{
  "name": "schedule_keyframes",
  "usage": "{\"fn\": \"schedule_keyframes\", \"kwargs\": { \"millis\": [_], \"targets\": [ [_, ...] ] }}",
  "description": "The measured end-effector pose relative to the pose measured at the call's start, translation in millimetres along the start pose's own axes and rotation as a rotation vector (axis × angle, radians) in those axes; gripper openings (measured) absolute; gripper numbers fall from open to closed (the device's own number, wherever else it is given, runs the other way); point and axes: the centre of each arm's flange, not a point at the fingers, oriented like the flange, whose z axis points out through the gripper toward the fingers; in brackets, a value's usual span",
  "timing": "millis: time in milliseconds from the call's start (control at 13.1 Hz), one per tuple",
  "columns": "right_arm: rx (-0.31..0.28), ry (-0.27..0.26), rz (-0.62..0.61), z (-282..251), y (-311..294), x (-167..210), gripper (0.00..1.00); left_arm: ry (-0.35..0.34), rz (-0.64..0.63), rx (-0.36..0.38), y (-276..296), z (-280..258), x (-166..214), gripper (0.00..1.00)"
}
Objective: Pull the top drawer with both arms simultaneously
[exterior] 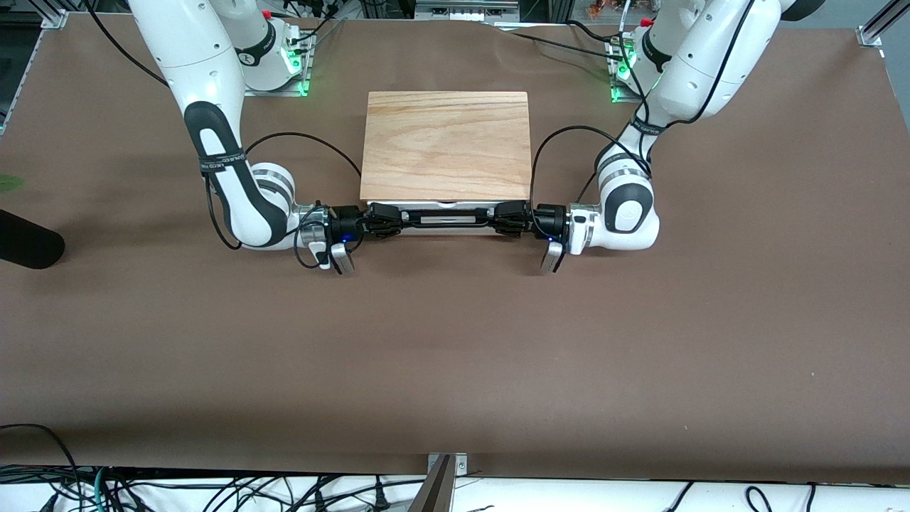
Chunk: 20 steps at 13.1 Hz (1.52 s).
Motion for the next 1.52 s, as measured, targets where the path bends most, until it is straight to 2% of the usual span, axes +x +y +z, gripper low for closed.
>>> {"fn": "schedule_keyframes", "kwargs": {
  "millis": [685, 1523],
  "targets": [
    [0.004, -0.003, -0.011, -1, 1, 14, 0.17, 0.01, 0.01, -0.009, -2, -2, 11, 0.33],
    [-0.004, 0.017, -0.021, -5, -2, 57, 0.17, 0.043, 0.015, -0.029, -6, -8, 52, 0.33]
  ]
}}
